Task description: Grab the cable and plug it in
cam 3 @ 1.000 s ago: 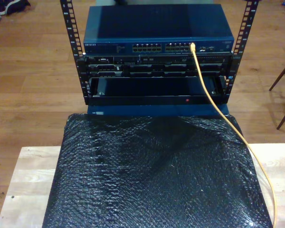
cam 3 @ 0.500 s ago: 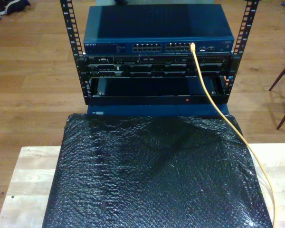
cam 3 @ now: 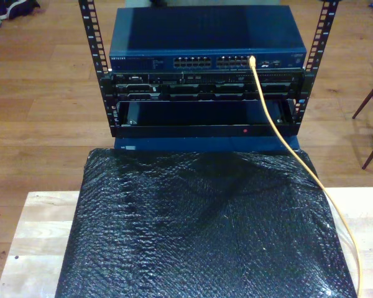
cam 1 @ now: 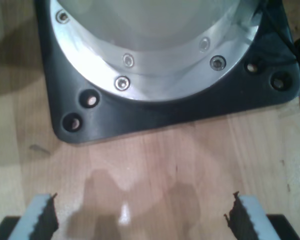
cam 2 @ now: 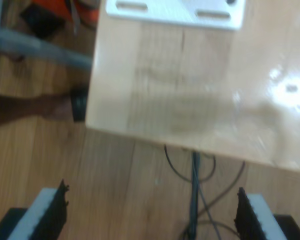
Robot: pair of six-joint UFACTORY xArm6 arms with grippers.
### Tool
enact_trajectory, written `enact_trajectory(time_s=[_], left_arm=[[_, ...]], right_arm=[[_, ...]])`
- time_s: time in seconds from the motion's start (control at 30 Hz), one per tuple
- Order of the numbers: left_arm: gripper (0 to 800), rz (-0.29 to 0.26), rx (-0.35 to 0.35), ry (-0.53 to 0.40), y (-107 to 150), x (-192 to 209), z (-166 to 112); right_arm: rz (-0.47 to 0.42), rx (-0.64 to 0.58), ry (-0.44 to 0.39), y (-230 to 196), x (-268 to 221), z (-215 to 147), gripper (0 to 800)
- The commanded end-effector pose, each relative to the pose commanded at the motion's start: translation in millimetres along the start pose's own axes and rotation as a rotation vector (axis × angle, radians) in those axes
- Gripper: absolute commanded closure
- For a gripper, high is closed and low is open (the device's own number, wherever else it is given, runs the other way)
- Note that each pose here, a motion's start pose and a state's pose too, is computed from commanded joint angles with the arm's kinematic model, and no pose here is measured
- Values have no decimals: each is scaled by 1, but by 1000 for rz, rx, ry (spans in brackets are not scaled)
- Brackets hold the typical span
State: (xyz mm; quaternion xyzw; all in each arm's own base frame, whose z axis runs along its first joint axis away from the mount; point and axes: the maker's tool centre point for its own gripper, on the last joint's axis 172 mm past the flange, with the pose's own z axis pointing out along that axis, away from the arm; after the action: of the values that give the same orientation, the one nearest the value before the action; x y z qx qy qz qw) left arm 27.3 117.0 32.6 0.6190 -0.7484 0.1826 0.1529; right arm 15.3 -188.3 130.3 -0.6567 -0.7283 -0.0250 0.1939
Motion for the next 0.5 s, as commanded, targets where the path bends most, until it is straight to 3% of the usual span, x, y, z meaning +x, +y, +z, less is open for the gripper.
enact_trajectory(time_s=[0.5], left_arm=[[0, 0, 1, 0, 0, 0, 0]], right_arm=[[24, -12, 61, -1, 20, 59, 2]])
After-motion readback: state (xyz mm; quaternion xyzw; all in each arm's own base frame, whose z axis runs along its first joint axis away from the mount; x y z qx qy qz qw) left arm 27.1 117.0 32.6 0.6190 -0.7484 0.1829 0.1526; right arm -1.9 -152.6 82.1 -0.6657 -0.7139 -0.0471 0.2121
